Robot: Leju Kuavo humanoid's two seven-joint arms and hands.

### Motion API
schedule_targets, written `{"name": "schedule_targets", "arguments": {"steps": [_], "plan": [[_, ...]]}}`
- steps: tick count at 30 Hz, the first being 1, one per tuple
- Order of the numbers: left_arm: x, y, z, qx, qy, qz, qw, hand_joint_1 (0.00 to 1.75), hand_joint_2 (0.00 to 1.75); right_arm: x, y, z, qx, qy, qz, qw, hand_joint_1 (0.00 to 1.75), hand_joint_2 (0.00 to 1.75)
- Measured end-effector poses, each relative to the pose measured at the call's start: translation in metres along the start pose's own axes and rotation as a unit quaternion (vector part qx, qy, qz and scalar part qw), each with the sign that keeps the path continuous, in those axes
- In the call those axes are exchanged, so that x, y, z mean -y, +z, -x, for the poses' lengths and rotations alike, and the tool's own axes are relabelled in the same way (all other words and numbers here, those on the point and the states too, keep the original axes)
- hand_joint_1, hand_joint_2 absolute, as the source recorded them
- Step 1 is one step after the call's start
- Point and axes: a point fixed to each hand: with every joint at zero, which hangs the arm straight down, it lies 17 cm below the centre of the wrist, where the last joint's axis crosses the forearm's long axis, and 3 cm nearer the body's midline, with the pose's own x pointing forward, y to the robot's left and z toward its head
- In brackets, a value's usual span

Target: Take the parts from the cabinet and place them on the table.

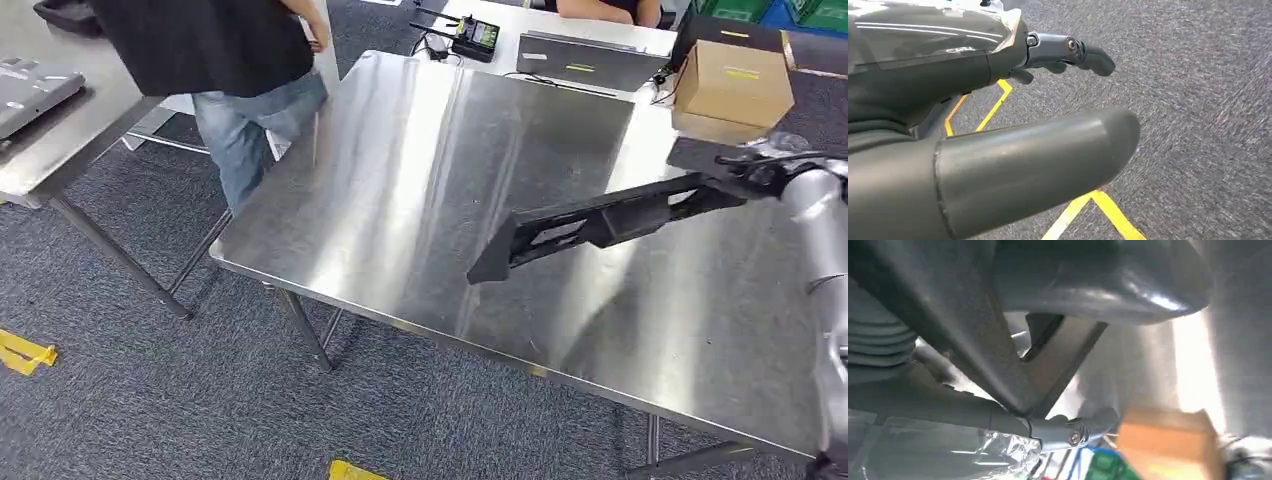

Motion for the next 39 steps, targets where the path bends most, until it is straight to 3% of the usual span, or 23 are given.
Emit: {"name": "schedule_targets", "arguments": {"steps": [5, 10, 13, 39], "plan": [[0.002, 0.001, 0.000, -0.001, 0.000, 0.000, 1.000, 0.00, 0.00, -0.059, -0.014, -0.041, 0.025, -0.004, -0.041, 0.999, 0.00, 0.00], [0.001, 0.001, 0.002, -0.004, 0.005, -0.001, 1.000, 0.00, 0.00, -0.065, -0.020, -0.052, 0.001, 0.009, -0.015, 1.000, 0.00, 0.00], [0.001, 0.001, 0.003, -0.008, 0.002, -0.003, 1.000, 0.00, 0.00, -0.088, -0.017, -0.076, 0.035, -0.025, -0.059, 0.997, 0.00, 0.00], [0.001, 0.001, 0.003, -0.011, 0.002, -0.004, 1.000, 0.00, 0.00, -0.101, -0.015, -0.104, 0.053, -0.050, -0.075, 0.995, 0.00, 0.00]]}}
